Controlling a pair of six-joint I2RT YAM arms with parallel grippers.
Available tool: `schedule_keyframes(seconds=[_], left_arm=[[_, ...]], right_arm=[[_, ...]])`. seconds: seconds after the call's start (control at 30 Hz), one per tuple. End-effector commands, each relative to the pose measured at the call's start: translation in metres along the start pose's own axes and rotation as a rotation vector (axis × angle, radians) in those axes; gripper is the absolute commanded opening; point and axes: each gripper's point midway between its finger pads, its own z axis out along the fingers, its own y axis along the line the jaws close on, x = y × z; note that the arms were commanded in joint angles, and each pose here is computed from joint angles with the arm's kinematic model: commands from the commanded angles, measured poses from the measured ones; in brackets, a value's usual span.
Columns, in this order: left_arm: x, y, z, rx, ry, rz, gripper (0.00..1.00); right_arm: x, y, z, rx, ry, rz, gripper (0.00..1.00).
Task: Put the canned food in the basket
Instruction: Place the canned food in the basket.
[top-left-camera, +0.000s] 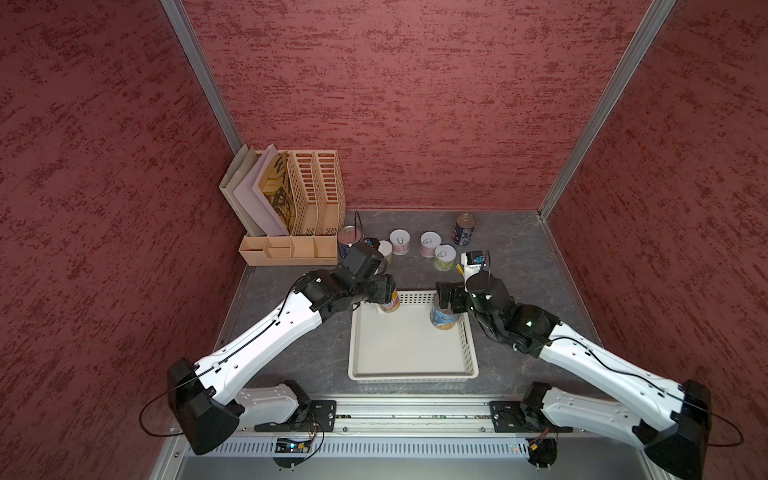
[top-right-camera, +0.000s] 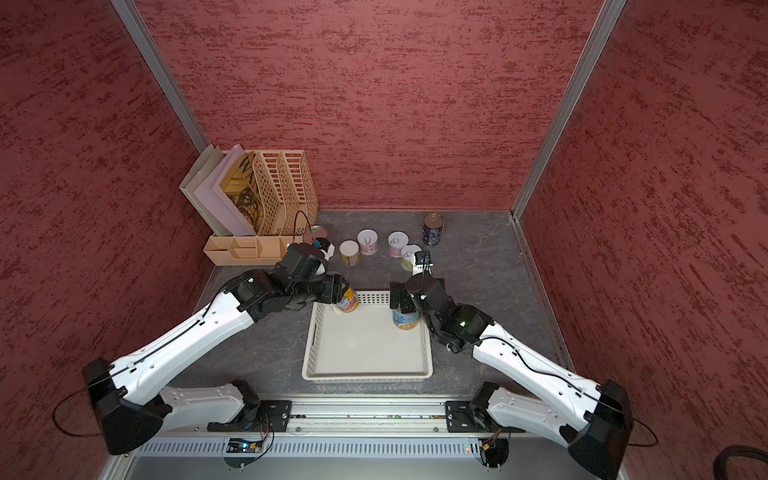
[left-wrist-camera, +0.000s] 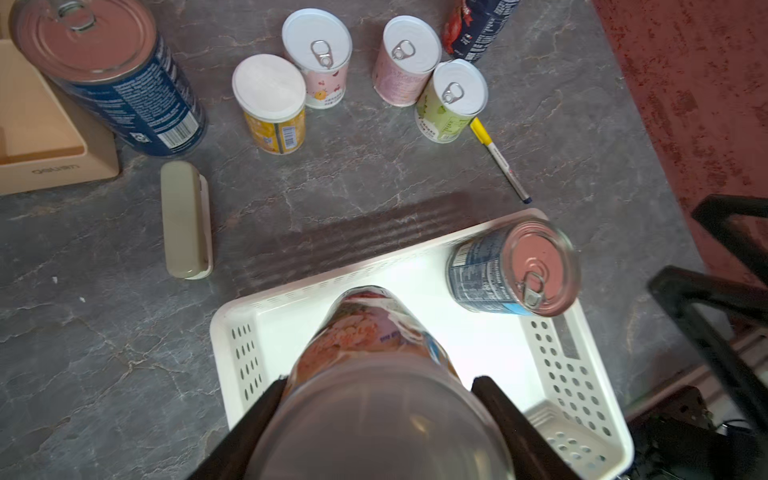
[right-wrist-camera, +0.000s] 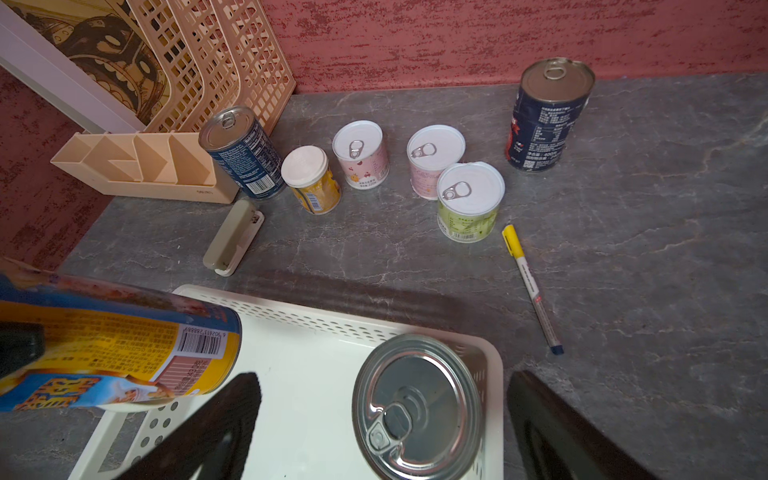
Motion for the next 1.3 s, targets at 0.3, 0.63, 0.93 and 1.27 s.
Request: schedule_keyframes(seconds=[0.3, 0.63, 0.93, 1.27], left_arm=[[-0.031, 0.005, 0.024, 0.022, -0.156, -0.057, 0.10], [-0.016, 0.030, 0.042, -0.070, -0.118, -0.098, 0.10], [-0.003, 0.051, 0.059, -0.188, -0.079, -0.108, 0.08], [0.003, 0.062, 0.073, -0.244, -0.063, -0.119, 0.18]], right_arm=[[-0.006, -0.004, 0.003, 0.022, -0.031, -0.005, 0.98], [-0.004, -0.004, 0.004, 0.021, -0.026, -0.004, 0.98], [-0.001, 0.000, 0.008, 0.010, -0.010, -0.005, 0.98], [-0.001, -0.001, 0.008, 0.014, -0.010, -0.006, 0.98]])
